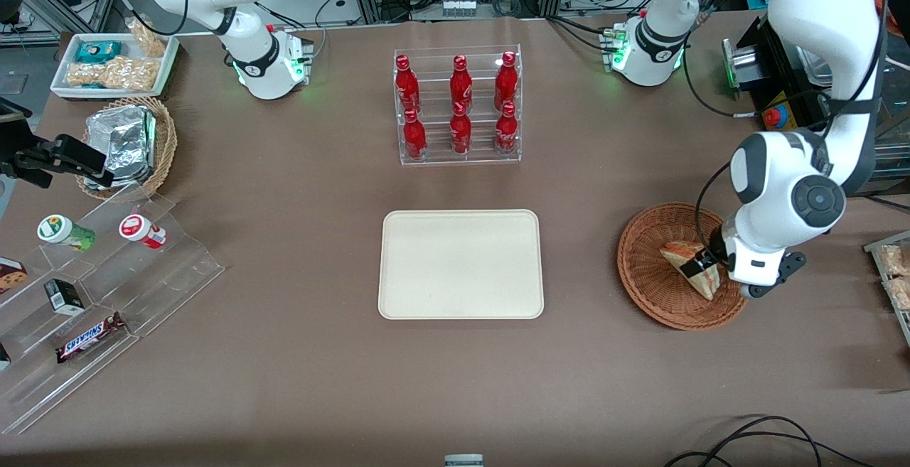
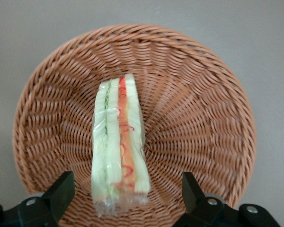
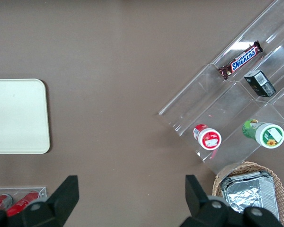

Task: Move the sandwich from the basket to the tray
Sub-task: 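Close the left gripper on the sandwich and lift it, then carry the sandwich with the left gripper over the cream tray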

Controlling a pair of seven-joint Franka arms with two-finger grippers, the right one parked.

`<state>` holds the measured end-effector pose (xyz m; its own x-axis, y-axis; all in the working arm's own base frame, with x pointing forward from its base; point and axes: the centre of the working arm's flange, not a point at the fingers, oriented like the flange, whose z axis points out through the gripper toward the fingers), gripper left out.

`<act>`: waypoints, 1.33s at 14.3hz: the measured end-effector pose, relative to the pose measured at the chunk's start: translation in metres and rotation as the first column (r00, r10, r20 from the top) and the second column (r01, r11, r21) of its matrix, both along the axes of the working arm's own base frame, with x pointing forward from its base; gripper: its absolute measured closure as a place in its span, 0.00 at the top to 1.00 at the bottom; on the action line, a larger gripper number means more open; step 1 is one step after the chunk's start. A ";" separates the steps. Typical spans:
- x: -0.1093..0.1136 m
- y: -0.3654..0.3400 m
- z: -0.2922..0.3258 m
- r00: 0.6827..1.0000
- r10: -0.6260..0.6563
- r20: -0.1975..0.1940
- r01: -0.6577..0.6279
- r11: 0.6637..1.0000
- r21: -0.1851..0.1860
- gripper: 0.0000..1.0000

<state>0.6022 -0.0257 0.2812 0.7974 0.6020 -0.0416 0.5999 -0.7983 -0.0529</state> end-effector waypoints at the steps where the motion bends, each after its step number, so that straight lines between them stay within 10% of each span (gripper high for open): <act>1: -0.001 0.002 -0.010 0.999 0.034 -0.014 -0.034 0.999 0.004 1.00; 10: 0.004 0.018 -0.019 0.969 0.230 -0.085 -0.227 0.973 0.048 0.24; 14: 0.022 -0.024 0.036 0.974 0.177 -0.143 -0.171 0.984 0.050 0.20; 19: 0.009 -0.142 0.052 0.992 -0.003 -0.124 0.008 0.999 0.033 0.14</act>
